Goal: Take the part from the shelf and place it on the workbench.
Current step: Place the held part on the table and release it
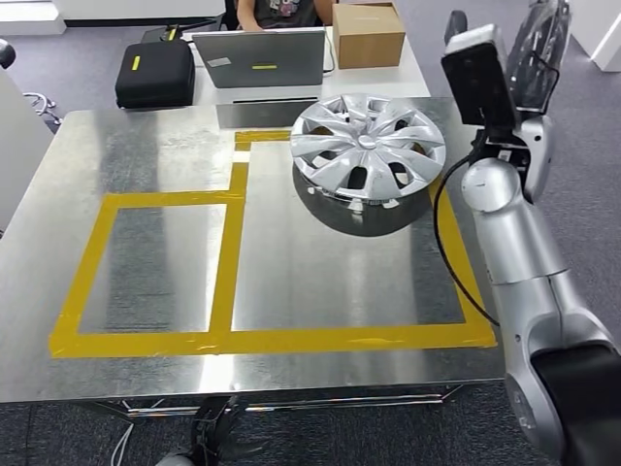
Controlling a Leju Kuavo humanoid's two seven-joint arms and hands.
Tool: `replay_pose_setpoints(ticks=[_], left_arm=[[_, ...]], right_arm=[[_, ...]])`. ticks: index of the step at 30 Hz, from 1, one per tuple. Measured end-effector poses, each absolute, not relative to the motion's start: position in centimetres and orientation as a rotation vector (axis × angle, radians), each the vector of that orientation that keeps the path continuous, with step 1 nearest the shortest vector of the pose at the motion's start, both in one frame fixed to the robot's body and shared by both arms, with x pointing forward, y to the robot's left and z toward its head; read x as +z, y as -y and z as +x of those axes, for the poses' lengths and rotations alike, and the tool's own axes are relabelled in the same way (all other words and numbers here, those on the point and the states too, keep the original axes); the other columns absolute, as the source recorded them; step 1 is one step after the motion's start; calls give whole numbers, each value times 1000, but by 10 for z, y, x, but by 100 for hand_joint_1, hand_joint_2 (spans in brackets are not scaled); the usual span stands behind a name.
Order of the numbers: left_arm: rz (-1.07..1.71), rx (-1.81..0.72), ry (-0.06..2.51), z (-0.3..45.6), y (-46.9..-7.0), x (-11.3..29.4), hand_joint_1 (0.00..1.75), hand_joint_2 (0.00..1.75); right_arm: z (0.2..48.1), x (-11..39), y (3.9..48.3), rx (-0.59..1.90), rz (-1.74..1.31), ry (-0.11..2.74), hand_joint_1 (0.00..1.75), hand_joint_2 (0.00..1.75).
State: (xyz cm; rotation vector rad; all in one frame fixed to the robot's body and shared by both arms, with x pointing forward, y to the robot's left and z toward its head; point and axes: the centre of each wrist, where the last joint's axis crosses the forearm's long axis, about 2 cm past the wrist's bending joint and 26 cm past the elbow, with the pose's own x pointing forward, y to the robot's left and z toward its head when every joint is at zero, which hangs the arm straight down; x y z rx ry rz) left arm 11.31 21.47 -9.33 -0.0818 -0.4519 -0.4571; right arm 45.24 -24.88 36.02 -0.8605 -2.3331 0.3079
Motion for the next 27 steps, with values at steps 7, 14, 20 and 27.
replay_pose_setpoints(ticks=[7,14,20,27], left_arm=[[-84,-426,464,103,-216,-96,0,175],[-71,-373,469,97,-218,-97,0,175],[-57,-263,479,77,-226,-102,0,175],[-37,-174,481,64,-232,-105,0,175]], right_arm=[[397,318,248,152,-623,2437,79,175],[362,294,249,87,-441,2498,79,175],[291,223,244,159,-274,2477,79,175],[218,172,233,213,-170,2415,79,175]])
